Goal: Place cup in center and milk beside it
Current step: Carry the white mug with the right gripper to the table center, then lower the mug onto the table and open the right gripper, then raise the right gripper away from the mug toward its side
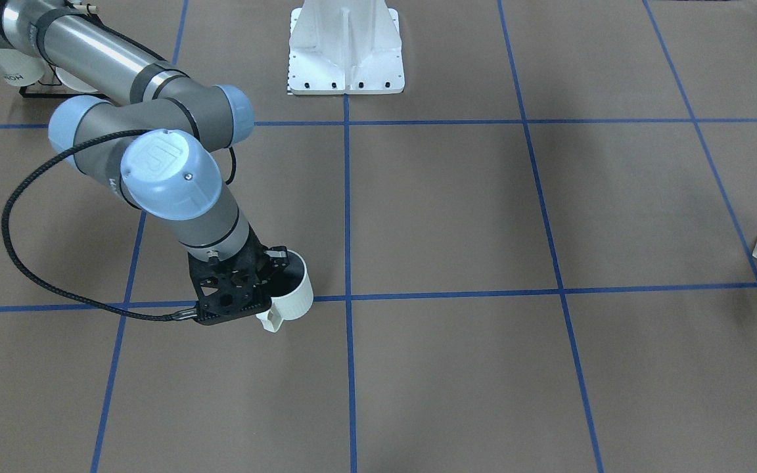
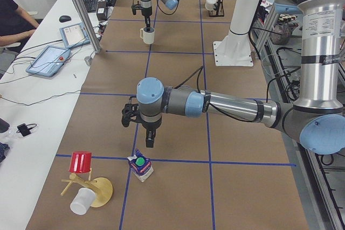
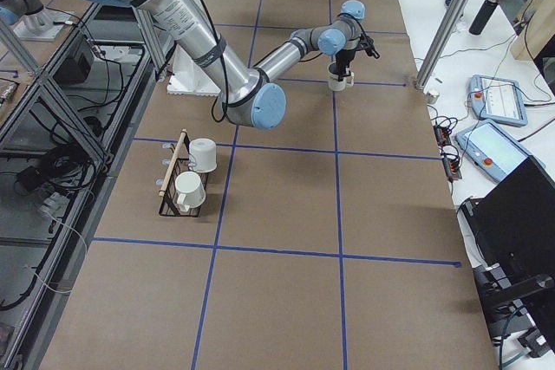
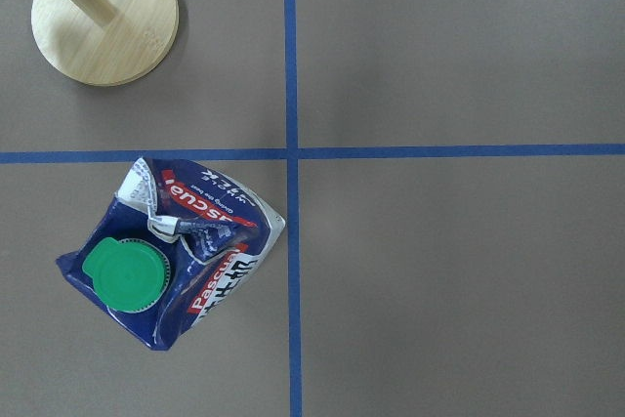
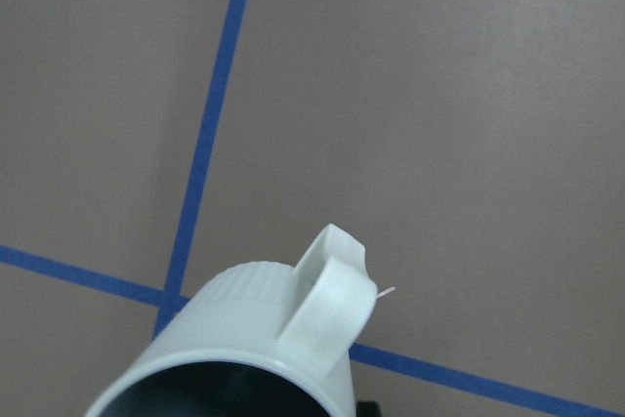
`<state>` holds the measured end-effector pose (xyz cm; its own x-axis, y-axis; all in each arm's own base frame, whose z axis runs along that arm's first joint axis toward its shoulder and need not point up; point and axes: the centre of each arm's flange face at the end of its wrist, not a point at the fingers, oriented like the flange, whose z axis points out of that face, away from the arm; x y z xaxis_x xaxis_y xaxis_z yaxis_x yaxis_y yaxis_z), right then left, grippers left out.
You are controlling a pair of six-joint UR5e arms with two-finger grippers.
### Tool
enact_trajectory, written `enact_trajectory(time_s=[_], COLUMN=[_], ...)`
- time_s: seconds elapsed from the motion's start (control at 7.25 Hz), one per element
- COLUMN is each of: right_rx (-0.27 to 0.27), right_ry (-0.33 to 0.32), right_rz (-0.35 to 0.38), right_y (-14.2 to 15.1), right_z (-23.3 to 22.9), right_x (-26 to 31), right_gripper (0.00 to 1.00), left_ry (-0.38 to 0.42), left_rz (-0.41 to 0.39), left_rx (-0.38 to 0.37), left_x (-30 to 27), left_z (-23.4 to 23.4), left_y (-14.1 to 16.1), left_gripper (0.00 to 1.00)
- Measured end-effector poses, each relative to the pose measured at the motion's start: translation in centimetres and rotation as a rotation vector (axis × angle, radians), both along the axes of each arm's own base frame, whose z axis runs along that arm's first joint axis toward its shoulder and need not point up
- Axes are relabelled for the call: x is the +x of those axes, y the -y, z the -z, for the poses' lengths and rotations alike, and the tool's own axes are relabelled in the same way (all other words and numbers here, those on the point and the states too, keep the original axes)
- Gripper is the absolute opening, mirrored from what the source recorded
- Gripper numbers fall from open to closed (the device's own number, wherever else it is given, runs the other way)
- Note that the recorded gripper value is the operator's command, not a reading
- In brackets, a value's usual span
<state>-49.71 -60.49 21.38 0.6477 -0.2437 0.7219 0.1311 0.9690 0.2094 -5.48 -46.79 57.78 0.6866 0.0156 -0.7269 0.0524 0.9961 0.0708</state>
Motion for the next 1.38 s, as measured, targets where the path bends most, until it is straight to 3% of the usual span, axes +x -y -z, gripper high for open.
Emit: enact_trajectory(time_s=[0.28, 0.41, 0.55, 0.97, 1.24, 1.38], right_rx=[0.017, 0.023, 0.038, 0.098, 0.07, 0.017], right_ry=[0.001, 0.003, 0.009, 0.021, 0.058, 0.085], right_rz=[0.004, 0.001, -0.006, -0.065, -0.112, -0.117], right_y=[-1.6, -1.8, -1.7, -0.6, 1.5, 3.2], right_z=[1.4, 1.7, 1.6, 1.6, 2.9, 3.2], right_x=[-2.4, -2.8, -3.0, -2.7, 0.4, 3.5], right_gripper=[0.0, 0.42, 0.99, 1.0, 1.0, 1.0], left_ry=[0.0, 0.0, 0.0, 0.0, -0.015, -0.025], left_rz=[-0.002, -0.002, -0.002, -0.002, -0.004, -0.017], left_rx=[-0.008, -0.009, -0.01, -0.008, 0.016, 0.03], left_x=[0.0, 0.1, 0.1, 0.1, 0.1, 0.1], left_z=[-0.4, -0.5, -0.6, -0.5, 0.7, 0.9], left_y=[0.0, 0.0, 0.0, 0.3, 0.5, 0.5], left_gripper=[0.98, 0.98, 0.98, 0.98, 0.98, 0.98])
